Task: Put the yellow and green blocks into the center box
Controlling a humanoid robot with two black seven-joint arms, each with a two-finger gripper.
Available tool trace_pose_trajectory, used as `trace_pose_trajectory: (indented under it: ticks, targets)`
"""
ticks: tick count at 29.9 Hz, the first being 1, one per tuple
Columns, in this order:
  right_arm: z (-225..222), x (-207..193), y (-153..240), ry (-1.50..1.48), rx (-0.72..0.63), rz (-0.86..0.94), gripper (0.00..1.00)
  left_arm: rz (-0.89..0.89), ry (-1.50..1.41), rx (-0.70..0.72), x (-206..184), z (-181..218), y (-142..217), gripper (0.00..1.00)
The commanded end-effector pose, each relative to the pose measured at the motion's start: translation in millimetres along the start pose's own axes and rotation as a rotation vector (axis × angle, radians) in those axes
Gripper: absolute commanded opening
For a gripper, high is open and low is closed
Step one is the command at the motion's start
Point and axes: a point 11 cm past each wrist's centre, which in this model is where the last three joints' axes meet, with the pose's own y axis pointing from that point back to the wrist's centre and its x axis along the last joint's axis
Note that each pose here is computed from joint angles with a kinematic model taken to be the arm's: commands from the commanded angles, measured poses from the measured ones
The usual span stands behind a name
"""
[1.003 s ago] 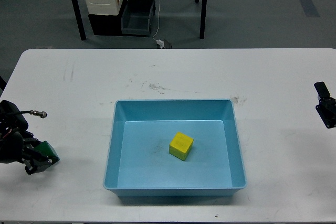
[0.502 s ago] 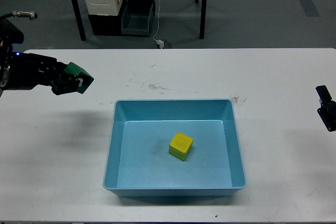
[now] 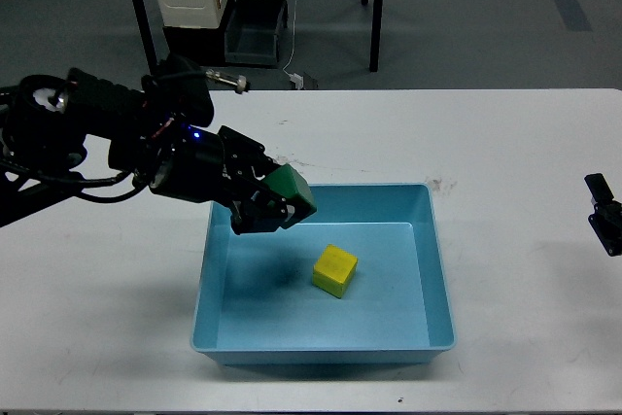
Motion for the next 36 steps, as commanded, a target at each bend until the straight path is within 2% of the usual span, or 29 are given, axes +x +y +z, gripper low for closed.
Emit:
trace_pose_trajectory:
  ticks: [1, 5, 10, 12, 14, 23, 25, 28, 32, 36]
  targets:
    - [1, -1, 0, -0.007, 0.001, 0.004, 1.00, -0.111, -0.084, -0.031, -19, 13, -27, 0.37]
    - [3, -2, 0, -0.013, -0.001, 0.007, 1.00, -0.172, -0.123, -0.034, -31, 14, -45, 0.38]
    - [2, -3, -1, -0.017, 0.005, 0.007, 1.00, -0.207, -0.100, -0.034, -43, 11, -57, 0.47]
    - [2, -3, -1, -0.017, 0.003, 0.006, 1.00, -0.232, -0.099, -0.041, -49, 12, -62, 0.51]
    - [2, -3, -1, -0.017, 0.004, 0.006, 1.00, -0.239, -0.098, -0.042, -51, 12, -65, 0.62]
    - [6, -11, -1, -0.045, 0.007, 0.009, 1.00, -0.239, -0.079, -0.010, -48, -1, -71, 0.81]
    - [8, -17, -2, -0.073, 0.015, 0.014, 1.00, -0.221, -0.079, -0.004, -42, -2, -69, 0.89]
    - [6, -25, -7, -0.109, 0.036, 0.008, 1.00, -0.084, 0.033, -0.038, -13, -1, -61, 0.99]
    - [1, -39, -22, -0.207, 0.066, -0.003, 1.00, 0.109, 0.383, -0.238, -6, 28, -58, 1.00]
    - [-4, -57, -34, -0.501, 0.083, -0.042, 1.00, 0.428, 0.572, -0.296, 5, 31, -46, 1.00]
